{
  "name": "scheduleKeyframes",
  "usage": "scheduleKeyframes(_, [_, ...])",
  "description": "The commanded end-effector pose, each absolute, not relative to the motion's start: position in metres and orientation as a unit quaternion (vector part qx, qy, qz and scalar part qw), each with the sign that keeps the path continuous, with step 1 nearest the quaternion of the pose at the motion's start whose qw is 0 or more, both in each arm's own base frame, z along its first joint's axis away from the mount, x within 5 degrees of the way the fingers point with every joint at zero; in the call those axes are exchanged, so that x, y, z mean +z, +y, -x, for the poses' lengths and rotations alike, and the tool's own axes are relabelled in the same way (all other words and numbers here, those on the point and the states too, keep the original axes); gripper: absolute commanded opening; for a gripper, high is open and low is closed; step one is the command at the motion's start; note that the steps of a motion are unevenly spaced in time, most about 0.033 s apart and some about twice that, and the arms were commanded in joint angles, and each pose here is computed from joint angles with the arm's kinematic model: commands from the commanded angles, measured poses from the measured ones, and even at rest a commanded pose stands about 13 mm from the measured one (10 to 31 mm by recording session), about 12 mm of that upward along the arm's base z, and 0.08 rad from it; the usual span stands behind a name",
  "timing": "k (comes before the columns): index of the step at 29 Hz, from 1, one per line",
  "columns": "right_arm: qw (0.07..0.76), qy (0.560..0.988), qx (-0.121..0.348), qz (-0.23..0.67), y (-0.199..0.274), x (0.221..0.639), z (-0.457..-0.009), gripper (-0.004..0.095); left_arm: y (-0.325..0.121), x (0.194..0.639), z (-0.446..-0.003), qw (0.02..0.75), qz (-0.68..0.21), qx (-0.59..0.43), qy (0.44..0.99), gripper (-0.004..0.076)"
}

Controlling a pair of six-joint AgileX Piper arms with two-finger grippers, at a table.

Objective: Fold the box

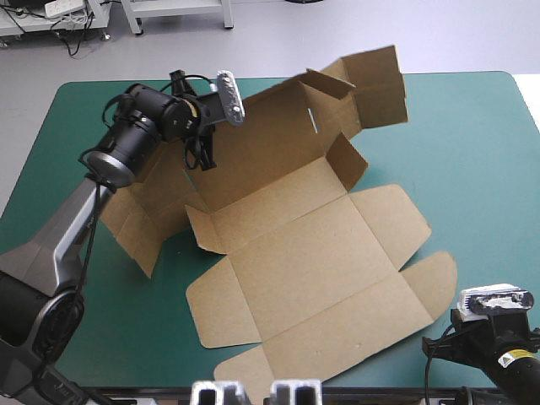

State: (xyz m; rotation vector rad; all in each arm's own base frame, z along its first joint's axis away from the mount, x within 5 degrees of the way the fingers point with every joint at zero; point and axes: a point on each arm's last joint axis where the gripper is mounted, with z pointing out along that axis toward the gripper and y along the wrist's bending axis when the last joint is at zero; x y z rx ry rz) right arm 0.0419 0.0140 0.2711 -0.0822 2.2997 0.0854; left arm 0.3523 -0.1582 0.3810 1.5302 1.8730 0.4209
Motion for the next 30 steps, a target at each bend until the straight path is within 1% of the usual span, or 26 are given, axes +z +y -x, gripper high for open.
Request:
scheduleKeyframes(1, [0.436, 0.899, 0.033, 0.028, 0.013, 0.281, -0.046, -0.0022, -0.183, 0.419, -0.327, 0.400, -0.618, 0.216, 0.642, -0.0010])
scheduleKeyframes(2, [0.436, 0.899, 0.033, 0.029, 0.013, 0.281, -0.046, -0.0022, -0.201, 0.421, -0.317, 0.401, -0.637, 0.233, 0.616, -0.0010])
scheduleKeyframes(4, [0.436, 0.899, 0.031, 0.031, 0.013, 0.281, -0.046, -0.0022, -0.219, 0.423, -0.305, 0.408, -0.646, 0.250, 0.594, -0.0010])
scheduleKeyframes(7, [0.442, 0.896, 0.030, 0.034, 0.014, 0.289, -0.044, -0.0020, -0.237, 0.427, -0.290, 0.425, -0.642, 0.270, 0.578, -0.0010])
scheduleKeyframes(10, [0.461, 0.886, 0.026, 0.040, 0.016, 0.306, -0.039, -0.0020, -0.252, 0.430, -0.282, 0.458, -0.637, 0.271, 0.558, -0.0010])
scheduleKeyframes(14, [0.504, 0.862, 0.020, 0.037, 0.018, 0.342, -0.031, -0.0020, -0.257, 0.419, -0.286, 0.495, -0.608, 0.273, 0.557, -0.0010])
scheduleKeyframes(18, [0.510, 0.859, 0.026, 0.037, 0.018, 0.376, -0.036, -0.0021, -0.254, 0.394, -0.293, 0.495, -0.587, 0.313, 0.558, -0.0010])
scheduleKeyframes(23, [0.529, 0.846, 0.041, 0.046, 0.015, 0.422, -0.062, -0.0021, -0.251, 0.364, -0.293, 0.480, -0.579, 0.326, 0.572, -0.0010])
scheduleKeyframes(24, [0.528, 0.846, 0.049, 0.051, 0.014, 0.430, -0.072, -0.0021, -0.251, 0.360, -0.293, 0.479, -0.582, 0.325, 0.571, -0.0010])
scheduleKeyframes(26, [0.534, 0.841, 0.054, 0.065, 0.013, 0.446, -0.086, -0.0021, -0.252, 0.357, -0.292, 0.482, -0.582, 0.321, 0.570, -0.0010])
scheduleKeyframes(30, [0.538, 0.836, 0.071, 0.081, 0.007, 0.471, -0.131, -0.0021, -0.256, 0.357, -0.291, 0.501, -0.574, 0.303, 0.572, -0.0010])
